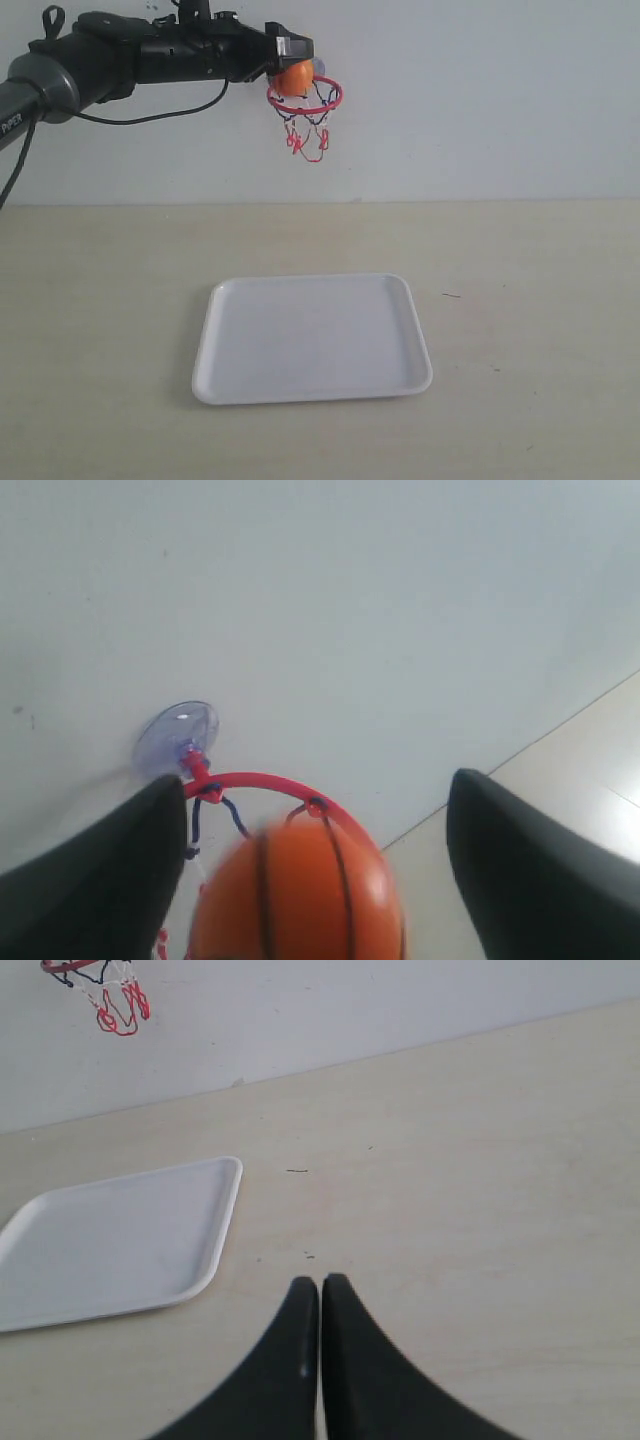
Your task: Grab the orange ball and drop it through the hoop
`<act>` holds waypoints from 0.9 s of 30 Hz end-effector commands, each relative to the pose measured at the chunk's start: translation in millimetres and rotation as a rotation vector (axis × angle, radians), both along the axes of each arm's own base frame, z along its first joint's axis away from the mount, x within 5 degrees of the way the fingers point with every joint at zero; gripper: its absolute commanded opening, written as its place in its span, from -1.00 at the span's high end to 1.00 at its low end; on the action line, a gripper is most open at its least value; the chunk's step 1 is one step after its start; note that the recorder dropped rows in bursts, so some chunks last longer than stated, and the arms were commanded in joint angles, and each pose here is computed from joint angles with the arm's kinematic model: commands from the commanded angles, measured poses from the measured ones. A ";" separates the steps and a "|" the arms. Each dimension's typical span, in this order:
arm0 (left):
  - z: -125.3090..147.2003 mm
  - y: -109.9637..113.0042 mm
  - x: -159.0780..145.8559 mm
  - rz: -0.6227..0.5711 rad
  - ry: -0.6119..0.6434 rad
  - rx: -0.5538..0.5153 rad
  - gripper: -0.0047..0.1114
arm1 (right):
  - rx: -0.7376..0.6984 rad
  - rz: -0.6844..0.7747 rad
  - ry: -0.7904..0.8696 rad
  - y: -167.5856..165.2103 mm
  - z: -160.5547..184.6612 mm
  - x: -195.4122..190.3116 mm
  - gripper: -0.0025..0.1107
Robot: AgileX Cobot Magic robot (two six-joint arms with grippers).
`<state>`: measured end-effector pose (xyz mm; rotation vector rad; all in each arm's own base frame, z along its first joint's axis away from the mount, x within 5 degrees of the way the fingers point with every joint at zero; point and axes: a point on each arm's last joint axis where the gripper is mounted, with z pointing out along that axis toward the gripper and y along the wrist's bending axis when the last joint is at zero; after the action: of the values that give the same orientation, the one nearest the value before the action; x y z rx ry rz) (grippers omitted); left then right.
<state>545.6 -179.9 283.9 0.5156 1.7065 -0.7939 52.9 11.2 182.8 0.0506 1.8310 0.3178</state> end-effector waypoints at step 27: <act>-11.4 84.2 -20.5 -0.236 0.460 0.026 0.85 | -0.003 -0.002 -0.016 -0.2 1.4 -0.1 0.96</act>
<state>535.2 -101.2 264.8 0.5567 2.0448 -1.0601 52.9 11.2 182.8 0.0506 1.8310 0.3178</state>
